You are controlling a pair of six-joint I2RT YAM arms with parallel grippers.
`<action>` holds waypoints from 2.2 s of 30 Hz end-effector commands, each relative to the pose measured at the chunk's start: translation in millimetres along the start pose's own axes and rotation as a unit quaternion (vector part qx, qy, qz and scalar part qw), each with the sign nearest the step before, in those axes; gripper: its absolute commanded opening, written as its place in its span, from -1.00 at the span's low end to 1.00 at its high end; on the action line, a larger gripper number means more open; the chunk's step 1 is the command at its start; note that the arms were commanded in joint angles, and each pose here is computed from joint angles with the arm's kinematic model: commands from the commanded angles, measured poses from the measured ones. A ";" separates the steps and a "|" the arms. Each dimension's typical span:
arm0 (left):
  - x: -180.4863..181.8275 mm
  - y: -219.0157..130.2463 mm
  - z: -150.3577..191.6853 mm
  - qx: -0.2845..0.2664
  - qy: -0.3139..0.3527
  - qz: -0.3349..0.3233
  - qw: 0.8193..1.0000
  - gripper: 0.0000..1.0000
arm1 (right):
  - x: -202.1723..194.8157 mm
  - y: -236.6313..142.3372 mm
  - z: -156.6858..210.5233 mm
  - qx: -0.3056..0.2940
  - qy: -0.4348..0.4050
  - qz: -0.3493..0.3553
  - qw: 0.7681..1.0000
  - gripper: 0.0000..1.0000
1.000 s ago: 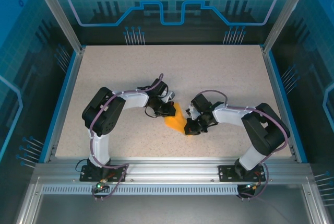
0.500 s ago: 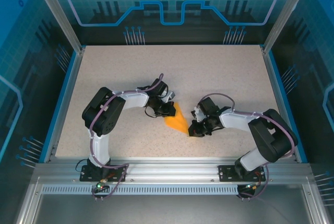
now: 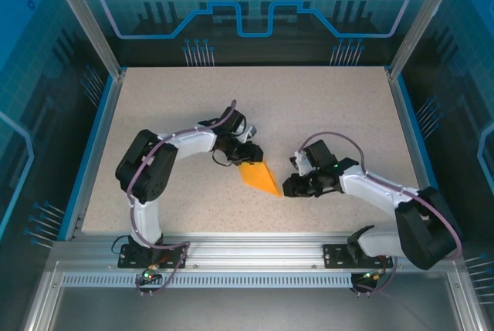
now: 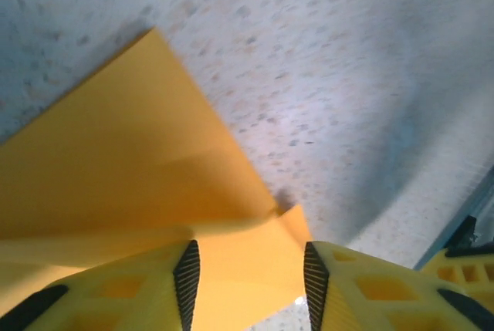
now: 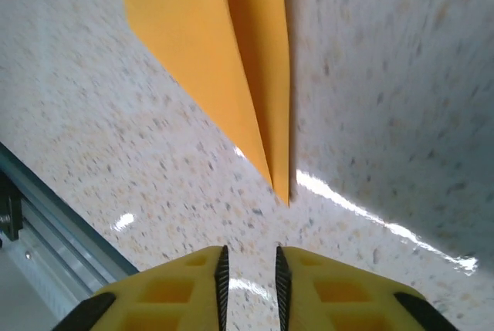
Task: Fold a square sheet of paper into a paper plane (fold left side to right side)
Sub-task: Fourth fold the wing at the center of the table, then turn over the paper at the center of the table.
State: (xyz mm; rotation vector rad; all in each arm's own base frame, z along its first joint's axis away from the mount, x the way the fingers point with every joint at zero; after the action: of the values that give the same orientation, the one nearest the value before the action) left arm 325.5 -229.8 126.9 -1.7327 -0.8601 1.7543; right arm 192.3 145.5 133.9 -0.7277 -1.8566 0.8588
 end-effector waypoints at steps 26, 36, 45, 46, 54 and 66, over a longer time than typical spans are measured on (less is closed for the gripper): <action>33.0 0.5 13.5 0.005 -0.112 0.017 0.994 0.09 | 7.9 -35.1 -29.8 -0.149 -0.032 0.021 0.988 0.42; 21.2 11.8 1.5 0.012 -0.103 0.037 0.994 0.08 | 6.7 -36.6 -25.9 -0.145 -0.030 0.022 0.989 0.44; 1.1 10.9 -14.4 0.003 -0.075 0.068 0.995 -0.14 | 1.2 -41.4 -22.0 -0.150 -0.011 0.013 0.989 0.70; -1.6 10.7 -16.1 0.003 -0.072 0.071 0.995 -0.19 | 0.7 -42.4 -21.6 -0.151 -0.007 0.008 0.989 0.75; -20.0 0.3 -20.7 -0.007 -0.040 0.093 0.995 -0.87 | -9.1 -46.1 -21.8 -0.158 0.031 -0.055 0.985 1.00; -72.8 -106.2 -21.7 -0.086 0.027 0.143 0.986 -0.92 | -4.1 -57.9 -41.9 -0.178 -0.008 -0.234 0.956 1.00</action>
State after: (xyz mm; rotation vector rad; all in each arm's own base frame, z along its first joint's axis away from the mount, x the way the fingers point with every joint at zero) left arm 344.8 -220.9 215.4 -1.9857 -0.8240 1.8915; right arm 222.4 114.3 180.1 -0.6212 -2.0344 0.3136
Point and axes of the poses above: each hand's point on the last joint's axis, 136 mm out from that joint toward the fingers, its own y axis out along the fingers, its own x axis along the line the jaws close on, z = x × y, the point moved 9 cm from there along -y, back along the fingers, and after that the axes turned 10 degrees about -y, right-handed, at the moved point
